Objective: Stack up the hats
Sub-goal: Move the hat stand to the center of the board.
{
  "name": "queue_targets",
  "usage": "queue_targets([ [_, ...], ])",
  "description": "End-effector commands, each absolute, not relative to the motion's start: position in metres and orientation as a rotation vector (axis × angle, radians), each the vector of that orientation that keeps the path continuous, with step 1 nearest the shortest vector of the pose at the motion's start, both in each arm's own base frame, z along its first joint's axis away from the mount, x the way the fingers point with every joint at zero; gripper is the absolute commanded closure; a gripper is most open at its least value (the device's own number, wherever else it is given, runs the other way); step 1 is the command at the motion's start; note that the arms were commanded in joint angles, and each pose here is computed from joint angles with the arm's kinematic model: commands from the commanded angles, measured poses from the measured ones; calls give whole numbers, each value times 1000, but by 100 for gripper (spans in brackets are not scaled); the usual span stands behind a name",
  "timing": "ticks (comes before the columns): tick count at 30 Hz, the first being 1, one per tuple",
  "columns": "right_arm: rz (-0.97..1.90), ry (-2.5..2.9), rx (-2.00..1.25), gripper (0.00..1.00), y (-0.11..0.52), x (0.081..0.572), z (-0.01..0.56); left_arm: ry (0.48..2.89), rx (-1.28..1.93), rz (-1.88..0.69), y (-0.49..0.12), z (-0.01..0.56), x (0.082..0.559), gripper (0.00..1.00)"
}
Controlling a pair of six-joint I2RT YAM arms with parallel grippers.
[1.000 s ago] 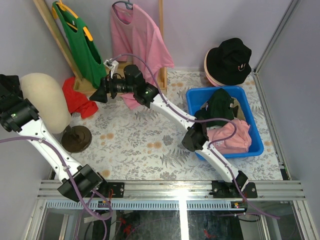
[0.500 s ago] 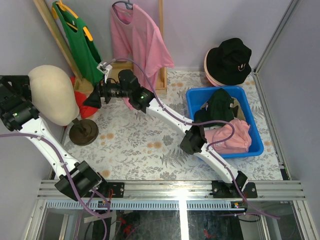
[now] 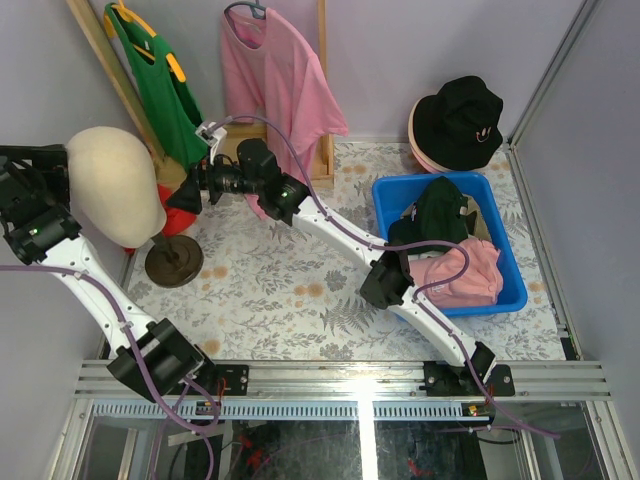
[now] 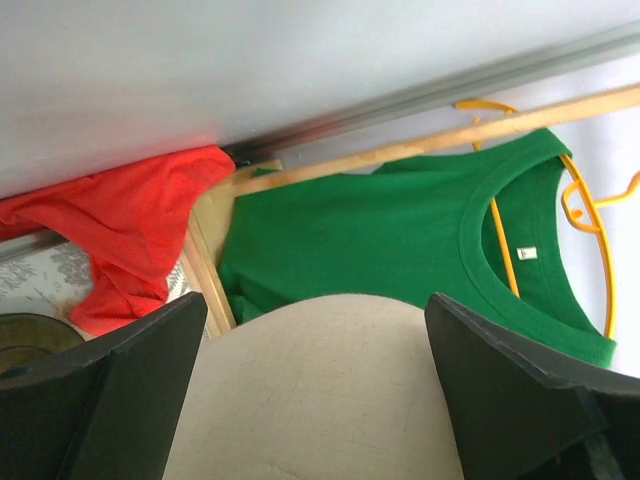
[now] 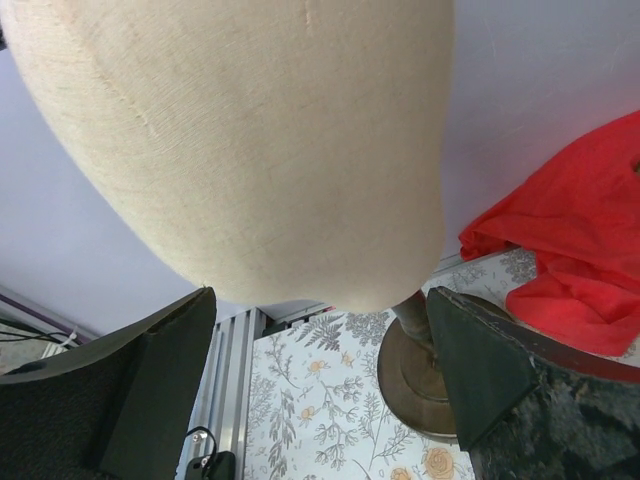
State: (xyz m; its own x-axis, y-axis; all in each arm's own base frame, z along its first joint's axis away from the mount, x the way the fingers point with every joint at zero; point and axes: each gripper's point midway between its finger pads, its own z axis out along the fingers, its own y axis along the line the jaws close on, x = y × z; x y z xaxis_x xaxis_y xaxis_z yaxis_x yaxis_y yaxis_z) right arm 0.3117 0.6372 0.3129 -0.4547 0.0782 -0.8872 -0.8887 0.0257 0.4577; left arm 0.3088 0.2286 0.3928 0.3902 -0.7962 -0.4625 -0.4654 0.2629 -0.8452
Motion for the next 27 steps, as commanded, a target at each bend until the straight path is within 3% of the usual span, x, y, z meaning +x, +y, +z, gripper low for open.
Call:
queue_targets([
  [1,1503,1354,-824,7,619,313,382,1530,-1472,-496,189,316,315,12],
  [27,1442,1344,-788,7,593,335,405,1753,-1381,-628,121,302,348,15],
])
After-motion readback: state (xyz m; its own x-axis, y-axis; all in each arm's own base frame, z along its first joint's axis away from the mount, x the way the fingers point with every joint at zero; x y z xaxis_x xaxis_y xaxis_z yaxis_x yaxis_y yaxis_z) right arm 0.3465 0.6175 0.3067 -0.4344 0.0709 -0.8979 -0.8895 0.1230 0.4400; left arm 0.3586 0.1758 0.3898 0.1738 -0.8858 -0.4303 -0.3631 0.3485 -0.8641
